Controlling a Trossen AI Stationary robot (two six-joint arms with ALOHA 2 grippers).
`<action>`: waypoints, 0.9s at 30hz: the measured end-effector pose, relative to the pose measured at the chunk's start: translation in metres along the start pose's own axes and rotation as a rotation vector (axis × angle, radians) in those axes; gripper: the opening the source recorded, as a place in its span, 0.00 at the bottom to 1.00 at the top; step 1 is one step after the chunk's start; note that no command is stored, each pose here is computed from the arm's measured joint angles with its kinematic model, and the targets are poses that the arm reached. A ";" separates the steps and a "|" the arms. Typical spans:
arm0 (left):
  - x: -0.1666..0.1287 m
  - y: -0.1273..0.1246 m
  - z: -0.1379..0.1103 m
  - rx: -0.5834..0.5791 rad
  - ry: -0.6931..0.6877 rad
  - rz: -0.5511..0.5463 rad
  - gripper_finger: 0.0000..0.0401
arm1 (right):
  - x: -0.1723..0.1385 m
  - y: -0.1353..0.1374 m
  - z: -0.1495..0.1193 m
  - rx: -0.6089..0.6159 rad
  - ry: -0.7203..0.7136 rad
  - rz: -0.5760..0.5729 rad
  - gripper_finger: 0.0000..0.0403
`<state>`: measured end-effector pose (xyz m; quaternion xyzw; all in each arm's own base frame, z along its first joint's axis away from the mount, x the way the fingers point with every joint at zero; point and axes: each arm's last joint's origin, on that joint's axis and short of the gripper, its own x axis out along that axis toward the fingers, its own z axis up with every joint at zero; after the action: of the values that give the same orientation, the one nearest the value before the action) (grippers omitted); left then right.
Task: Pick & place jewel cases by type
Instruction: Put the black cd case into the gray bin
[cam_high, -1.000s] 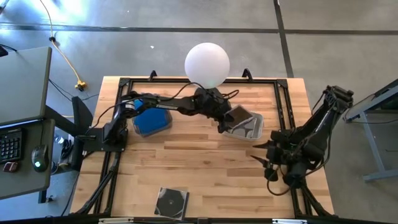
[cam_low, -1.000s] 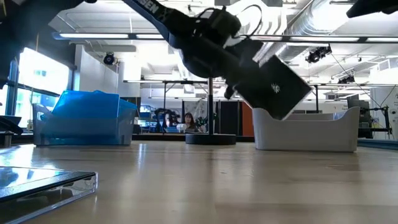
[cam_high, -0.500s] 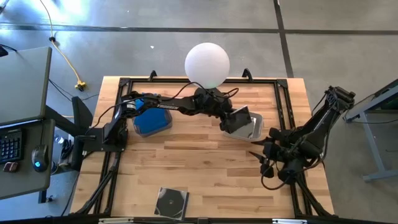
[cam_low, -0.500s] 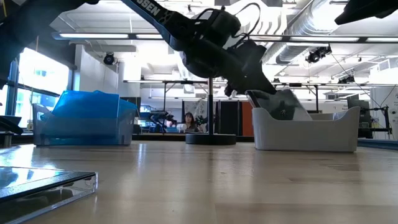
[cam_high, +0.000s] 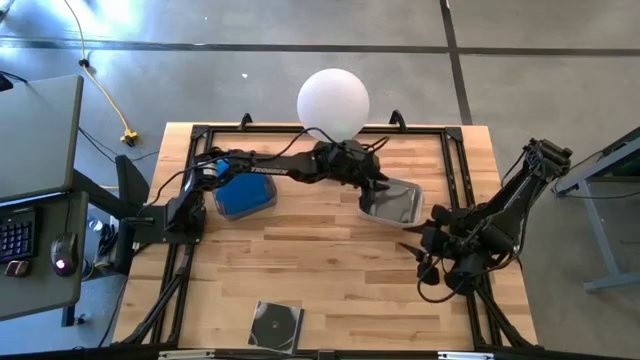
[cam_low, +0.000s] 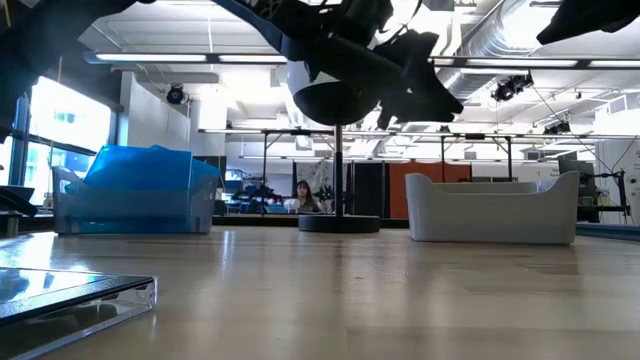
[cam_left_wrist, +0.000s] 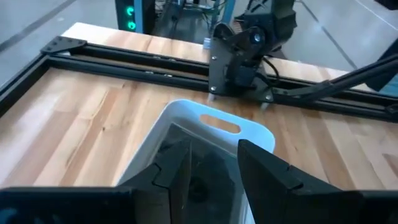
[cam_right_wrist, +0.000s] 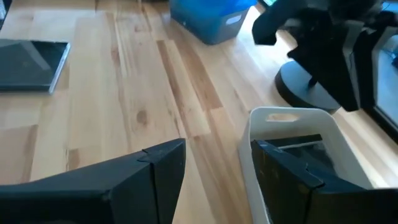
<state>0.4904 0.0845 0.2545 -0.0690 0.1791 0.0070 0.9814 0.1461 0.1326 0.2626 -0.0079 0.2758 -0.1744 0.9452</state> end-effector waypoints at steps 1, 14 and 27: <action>-0.002 -0.001 0.002 0.000 -0.001 -0.003 0.33 | 0.001 0.001 -0.001 -0.002 0.005 0.001 0.45; -0.121 -0.049 0.055 -0.036 0.246 -0.469 0.33 | 0.056 0.039 -0.007 -0.319 0.110 0.032 0.45; -0.191 -0.205 -0.016 0.232 0.899 -0.337 0.33 | 0.177 0.102 0.010 -0.382 -0.274 0.590 0.45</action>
<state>0.3141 -0.1182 0.3340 0.0166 0.5706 -0.2020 0.7958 0.3237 0.1680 0.1676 -0.1274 0.1647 0.1626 0.9645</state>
